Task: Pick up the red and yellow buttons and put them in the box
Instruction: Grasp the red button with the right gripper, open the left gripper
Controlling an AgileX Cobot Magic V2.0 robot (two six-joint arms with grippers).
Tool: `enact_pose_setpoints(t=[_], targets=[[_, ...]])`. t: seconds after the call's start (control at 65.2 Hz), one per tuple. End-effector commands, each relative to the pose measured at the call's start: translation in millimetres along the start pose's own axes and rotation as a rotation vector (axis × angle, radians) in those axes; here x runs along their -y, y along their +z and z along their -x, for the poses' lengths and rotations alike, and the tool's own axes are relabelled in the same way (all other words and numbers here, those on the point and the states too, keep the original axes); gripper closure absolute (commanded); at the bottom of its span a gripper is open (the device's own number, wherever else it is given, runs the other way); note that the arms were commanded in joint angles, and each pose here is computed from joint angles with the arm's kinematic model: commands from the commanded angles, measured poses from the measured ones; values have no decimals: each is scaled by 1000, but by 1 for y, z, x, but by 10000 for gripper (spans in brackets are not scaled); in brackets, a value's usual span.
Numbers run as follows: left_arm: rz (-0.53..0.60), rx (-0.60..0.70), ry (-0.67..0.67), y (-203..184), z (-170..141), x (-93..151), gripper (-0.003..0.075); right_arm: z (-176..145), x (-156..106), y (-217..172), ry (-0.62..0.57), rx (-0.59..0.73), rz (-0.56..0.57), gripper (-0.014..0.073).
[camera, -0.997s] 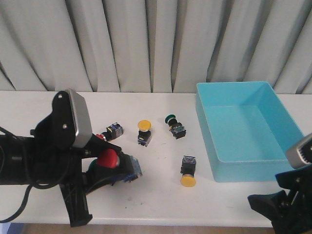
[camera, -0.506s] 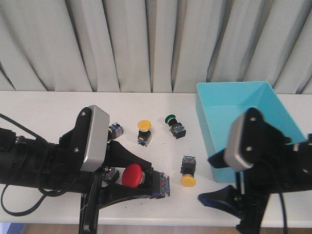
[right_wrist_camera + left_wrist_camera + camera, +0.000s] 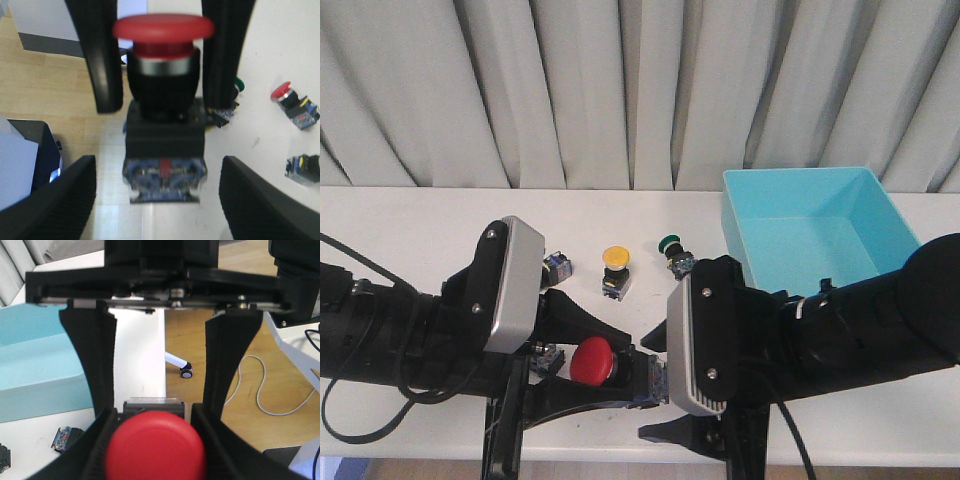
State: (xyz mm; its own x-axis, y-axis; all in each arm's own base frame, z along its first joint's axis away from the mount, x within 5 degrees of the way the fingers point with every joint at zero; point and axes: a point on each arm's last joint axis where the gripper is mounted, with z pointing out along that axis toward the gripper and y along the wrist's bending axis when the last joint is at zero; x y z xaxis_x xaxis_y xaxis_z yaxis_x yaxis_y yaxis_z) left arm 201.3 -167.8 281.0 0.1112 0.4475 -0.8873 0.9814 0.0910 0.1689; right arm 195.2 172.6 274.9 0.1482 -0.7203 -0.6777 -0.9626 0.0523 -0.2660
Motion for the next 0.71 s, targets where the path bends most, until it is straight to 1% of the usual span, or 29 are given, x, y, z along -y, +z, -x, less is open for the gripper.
enact_pose_setpoints(t=[0.0, 0.184, 0.276, 0.476, 0.69], targets=[[8, 88, -10, -5, 17, -1, 535, 15, 7, -8, -9, 83, -62, 97], [7, 89, -10, -5, 17, -1, 535, 18, 6, -9, -13, 111, -54, 111], [7, 89, -10, -5, 17, -1, 535, 18, 5, -9, -26, 112, -41, 151], [7, 89, -10, -5, 17, -1, 535, 18, 5, -9, -29, 112, -36, 269], [4, 90, -10, -5, 17, 0, 532, 18, 4, -9, -30, 113, -31, 330]])
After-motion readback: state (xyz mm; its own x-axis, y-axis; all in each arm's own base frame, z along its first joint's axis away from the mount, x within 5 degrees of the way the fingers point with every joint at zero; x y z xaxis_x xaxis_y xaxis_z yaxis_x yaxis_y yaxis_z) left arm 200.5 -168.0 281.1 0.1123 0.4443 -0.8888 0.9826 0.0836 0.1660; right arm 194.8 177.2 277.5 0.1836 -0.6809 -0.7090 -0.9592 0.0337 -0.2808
